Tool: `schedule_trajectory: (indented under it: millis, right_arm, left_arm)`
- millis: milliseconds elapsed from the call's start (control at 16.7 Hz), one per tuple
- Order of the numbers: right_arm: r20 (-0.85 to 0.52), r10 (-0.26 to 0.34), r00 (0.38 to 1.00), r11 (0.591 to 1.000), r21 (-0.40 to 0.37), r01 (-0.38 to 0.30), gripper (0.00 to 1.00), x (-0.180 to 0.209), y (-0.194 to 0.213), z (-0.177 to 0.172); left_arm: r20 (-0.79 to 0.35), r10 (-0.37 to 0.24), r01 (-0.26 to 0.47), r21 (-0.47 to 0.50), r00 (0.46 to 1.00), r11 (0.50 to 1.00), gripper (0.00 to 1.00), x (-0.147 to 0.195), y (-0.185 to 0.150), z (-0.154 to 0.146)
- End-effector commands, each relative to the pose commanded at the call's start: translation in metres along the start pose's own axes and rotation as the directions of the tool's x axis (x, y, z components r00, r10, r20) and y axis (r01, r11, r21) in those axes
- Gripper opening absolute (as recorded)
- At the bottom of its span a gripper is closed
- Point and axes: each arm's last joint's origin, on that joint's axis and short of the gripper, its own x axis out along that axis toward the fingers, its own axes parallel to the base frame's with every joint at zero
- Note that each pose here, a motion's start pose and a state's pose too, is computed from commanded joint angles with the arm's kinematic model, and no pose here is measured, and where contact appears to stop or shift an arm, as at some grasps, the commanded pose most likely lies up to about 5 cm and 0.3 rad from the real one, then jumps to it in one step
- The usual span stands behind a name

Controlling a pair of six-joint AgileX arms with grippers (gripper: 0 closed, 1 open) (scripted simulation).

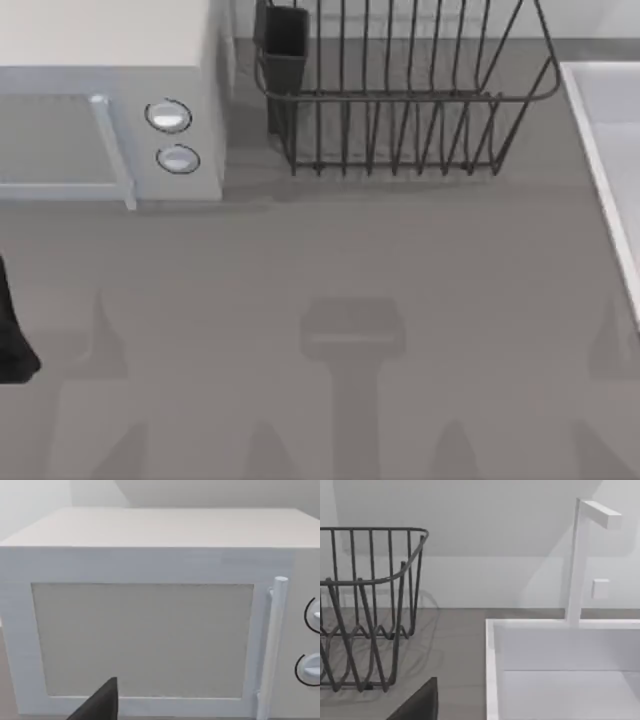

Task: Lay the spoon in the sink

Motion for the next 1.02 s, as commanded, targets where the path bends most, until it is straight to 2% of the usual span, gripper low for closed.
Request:
schedule_trajectory:
  millis: [180,300,480,600,720,780,900,1020]
  right_arm:
    - [-0.007,-0.003,1.0,1.0,-0.009,0.003,1.0,0.0,0.0,0.001]
    - [-0.043,-0.015,0.999,0.998,-0.059,0.012,1.0,0.001,-0.001,0.005]
    - [-0.152,-0.042,0.988,0.978,-0.207,0.01,1.0,0.004,-0.004,0.014]
    - [-0.258,-0.063,0.964,0.939,-0.344,-0.03,1.0,0.008,-0.007,0.02]
    - [-0.387,-0.084,0.918,0.863,-0.489,-0.127,1.0,0.014,-0.01,0.025]
    - [-0.458,-0.093,0.884,0.808,-0.553,-0.201,1.0,0.018,-0.013,0.027]
    - [-0.6,-0.106,0.793,0.669,-0.633,-0.39,1.0,0.026,-0.017,0.028]
    - [-0.732,-0.11,0.672,0.5,-0.625,-0.599,1.0,0.035,-0.023,0.028]
  left_arm:
    - [0.0,0.0,0.0,0.0,1.0,1.0,1.0,0.0,0.0,0.0]
    - [0.0,0.0,0.0,0.0,1.0,1.0,1.0,0.0,0.0,0.0]
    - [0.0,0.0,0.0,0.0,1.0,1.0,1.0,0.0,0.0,0.0]
    - [0.0,0.0,0.0,0.0,1.0,1.0,1.0,0.0,0.0,0.0]
    - [0.0,0.0,0.0,0.0,1.0,1.0,1.0,0.0,0.0,0.0]
    - [0.0,0.0,0.0,0.0,1.0,1.0,1.0,0.0,0.0,0.0]
    - [0.0,0.0,0.0,0.0,1.0,1.0,1.0,0.0,0.0,0.0]
    - [0.0,0.0,0.0,0.0,1.0,1.0,1.0,0.0,0.0,0.0]
